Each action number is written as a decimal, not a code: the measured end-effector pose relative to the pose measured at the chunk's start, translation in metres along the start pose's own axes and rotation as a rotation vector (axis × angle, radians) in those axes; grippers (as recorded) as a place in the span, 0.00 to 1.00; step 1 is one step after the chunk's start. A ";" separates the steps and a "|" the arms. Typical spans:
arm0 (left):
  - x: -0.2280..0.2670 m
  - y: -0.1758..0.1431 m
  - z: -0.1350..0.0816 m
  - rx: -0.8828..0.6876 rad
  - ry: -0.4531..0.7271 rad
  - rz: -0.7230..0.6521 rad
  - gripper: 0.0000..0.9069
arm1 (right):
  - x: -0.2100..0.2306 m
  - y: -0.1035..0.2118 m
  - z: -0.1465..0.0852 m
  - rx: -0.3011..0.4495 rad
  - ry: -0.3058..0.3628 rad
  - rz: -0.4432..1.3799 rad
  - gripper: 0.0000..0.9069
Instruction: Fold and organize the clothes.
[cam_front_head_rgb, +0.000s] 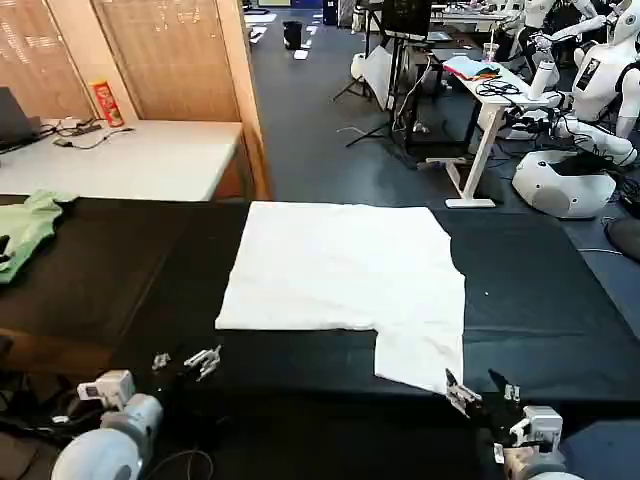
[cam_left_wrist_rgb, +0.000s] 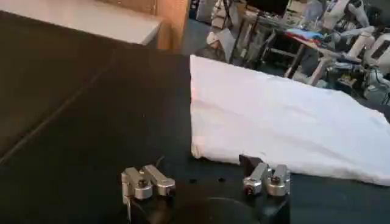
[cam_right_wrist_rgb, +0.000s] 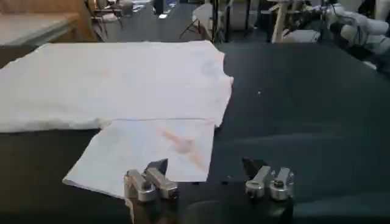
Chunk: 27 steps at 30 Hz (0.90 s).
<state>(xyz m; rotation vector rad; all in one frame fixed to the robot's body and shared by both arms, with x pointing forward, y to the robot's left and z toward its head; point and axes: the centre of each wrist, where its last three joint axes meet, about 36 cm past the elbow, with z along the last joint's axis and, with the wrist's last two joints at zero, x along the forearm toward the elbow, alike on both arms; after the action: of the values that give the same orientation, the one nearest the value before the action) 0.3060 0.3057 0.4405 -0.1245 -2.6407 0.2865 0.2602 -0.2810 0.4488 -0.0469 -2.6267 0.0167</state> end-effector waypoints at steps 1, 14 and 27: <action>-0.001 0.000 0.000 -0.012 -0.004 0.009 0.97 | -0.003 0.000 0.001 0.004 0.001 0.004 0.97; -0.043 0.007 0.002 -0.007 -0.004 0.001 0.97 | -0.044 0.002 0.005 0.013 0.017 0.012 0.97; -0.066 0.008 0.010 -0.032 0.008 -0.011 0.12 | -0.052 0.003 0.009 0.005 0.023 0.015 0.06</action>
<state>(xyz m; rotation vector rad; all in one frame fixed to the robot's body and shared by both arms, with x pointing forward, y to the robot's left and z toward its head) 0.3602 0.3029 0.4006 -0.1215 -2.6379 0.2395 0.3013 -0.2804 0.4152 -0.0646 -2.6032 0.0280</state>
